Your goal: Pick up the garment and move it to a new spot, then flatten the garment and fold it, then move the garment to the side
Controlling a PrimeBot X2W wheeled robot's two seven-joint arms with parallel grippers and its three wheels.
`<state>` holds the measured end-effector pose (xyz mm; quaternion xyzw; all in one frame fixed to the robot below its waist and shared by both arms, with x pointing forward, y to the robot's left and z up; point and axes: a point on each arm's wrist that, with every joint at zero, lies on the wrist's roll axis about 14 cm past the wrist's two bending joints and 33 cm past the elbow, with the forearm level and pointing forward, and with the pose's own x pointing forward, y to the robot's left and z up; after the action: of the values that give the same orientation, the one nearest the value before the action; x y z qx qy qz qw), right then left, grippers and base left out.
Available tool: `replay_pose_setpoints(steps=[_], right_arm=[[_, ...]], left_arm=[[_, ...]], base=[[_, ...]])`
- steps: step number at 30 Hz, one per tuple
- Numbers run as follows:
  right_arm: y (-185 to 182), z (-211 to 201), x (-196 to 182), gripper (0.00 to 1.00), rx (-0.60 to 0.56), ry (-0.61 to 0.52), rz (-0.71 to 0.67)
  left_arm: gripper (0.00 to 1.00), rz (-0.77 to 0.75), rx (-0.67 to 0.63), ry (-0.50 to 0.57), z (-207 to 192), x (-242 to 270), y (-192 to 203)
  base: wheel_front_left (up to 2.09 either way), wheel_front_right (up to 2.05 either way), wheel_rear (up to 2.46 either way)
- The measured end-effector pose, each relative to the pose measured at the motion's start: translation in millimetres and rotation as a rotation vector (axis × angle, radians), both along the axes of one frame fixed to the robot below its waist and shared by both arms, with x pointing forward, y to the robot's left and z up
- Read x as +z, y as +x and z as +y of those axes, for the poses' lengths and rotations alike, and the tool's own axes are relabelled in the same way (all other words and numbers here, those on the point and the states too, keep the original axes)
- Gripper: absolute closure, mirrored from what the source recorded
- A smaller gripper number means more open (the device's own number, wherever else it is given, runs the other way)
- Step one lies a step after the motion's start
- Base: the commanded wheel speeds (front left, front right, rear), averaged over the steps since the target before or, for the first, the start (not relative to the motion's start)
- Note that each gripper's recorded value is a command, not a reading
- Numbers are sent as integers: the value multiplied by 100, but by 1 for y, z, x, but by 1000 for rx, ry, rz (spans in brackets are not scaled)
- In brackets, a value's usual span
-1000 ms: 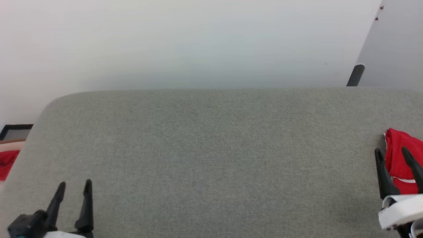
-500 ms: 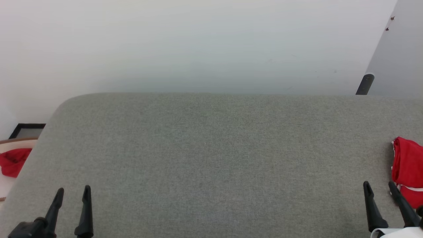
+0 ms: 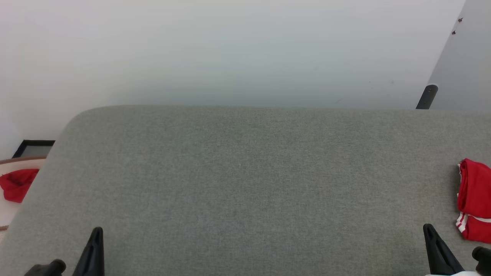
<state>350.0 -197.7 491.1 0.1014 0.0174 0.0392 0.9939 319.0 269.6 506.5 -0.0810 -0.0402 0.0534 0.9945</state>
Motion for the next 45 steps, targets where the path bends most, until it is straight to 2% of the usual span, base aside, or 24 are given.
replay_pose_setpoints(steps=[24, 45], right_arm=[[8, -5, -2, 100, -73, 401, 46], [18, -5, 2, 100, -97, 681, 55]], left_arm=[[100, 5, 22, -421, -8, -7, 17], [100, -1, 4, -708, -21, -8, 31]], base=[[0, 0, 0], [0, 0, 0]])
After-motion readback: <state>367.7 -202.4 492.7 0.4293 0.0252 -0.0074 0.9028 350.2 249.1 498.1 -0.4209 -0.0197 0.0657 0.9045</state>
